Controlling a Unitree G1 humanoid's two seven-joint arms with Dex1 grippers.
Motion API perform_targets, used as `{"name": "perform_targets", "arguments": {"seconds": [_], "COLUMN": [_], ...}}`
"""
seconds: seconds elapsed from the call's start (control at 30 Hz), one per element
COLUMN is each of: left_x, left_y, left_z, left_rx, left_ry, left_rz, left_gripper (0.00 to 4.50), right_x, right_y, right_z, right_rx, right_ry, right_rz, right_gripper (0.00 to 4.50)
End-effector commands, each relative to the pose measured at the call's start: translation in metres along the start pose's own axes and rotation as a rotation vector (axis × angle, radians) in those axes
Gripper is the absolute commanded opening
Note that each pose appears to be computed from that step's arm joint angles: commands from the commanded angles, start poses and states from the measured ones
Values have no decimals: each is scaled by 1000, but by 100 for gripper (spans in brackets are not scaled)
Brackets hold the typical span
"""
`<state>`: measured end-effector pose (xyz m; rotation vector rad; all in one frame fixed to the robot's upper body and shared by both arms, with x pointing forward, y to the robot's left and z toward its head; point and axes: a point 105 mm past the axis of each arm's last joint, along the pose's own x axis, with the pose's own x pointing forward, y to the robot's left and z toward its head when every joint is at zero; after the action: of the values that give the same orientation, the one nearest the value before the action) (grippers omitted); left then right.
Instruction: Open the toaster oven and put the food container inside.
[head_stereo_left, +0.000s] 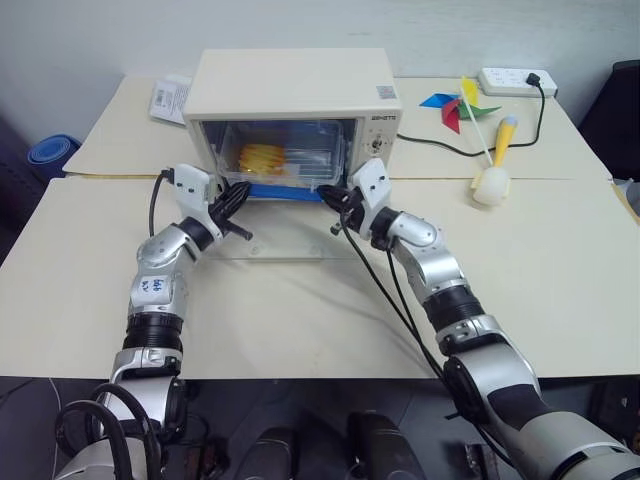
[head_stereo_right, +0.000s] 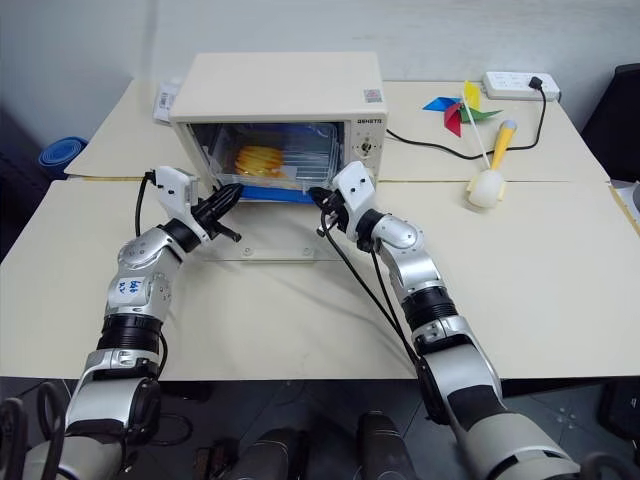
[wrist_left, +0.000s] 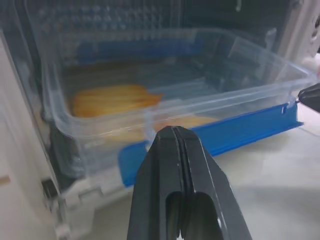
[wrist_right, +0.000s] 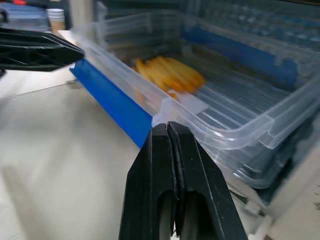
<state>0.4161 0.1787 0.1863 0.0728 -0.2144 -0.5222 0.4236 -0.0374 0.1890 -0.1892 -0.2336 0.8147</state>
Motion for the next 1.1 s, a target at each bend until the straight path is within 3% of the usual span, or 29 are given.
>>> {"name": "perform_targets", "arguments": {"seconds": [0.03, 0.1, 0.2, 0.37, 0.5, 0.6, 0.7, 0.83, 0.97, 1.1], "left_x": [-13, -29, -70, -137, -165, -178, -179, -181, -180, -179], "left_y": [10, 13, 14, 17, 8, 3, 6, 9, 24, 33], "left_z": [15, 19, 30, 30, 42, 51, 63, 68, 59, 43], "left_rx": [39, 40, 81, 119, 54, 5, -17, -28, 20, 102], "left_ry": [-40, -39, -32, 102, 132, 168, 135, 93, 56, 74], "left_rz": [-25, -75, -191, -355, -477, -525, -490, -436, -279, -175], "left_gripper": [0, 18, 90, 238, 356, 449, 449, 449, 449, 449], "right_x": [-12, -25, -56, -92, -92, -83, -69, -54, -59, -67], "right_y": [-12, -13, -12, -22, -8, 8, 15, 7, -6, -12], "right_z": [22, 29, 35, -19, -53, -61, -50, -5, 47, 72], "right_rx": [-38, -36, -19, -71, -81, -78, -60, -8, 74, 108], "right_ry": [-79, -103, -115, 131, 211, 195, 109, -157, -431, -517], "right_rz": [0, 31, 98, 128, 210, 290, 313, 248, 208, 209], "right_gripper": [4, 1, 0, 0, 0, 0, 0, 0, 0, 0]}}
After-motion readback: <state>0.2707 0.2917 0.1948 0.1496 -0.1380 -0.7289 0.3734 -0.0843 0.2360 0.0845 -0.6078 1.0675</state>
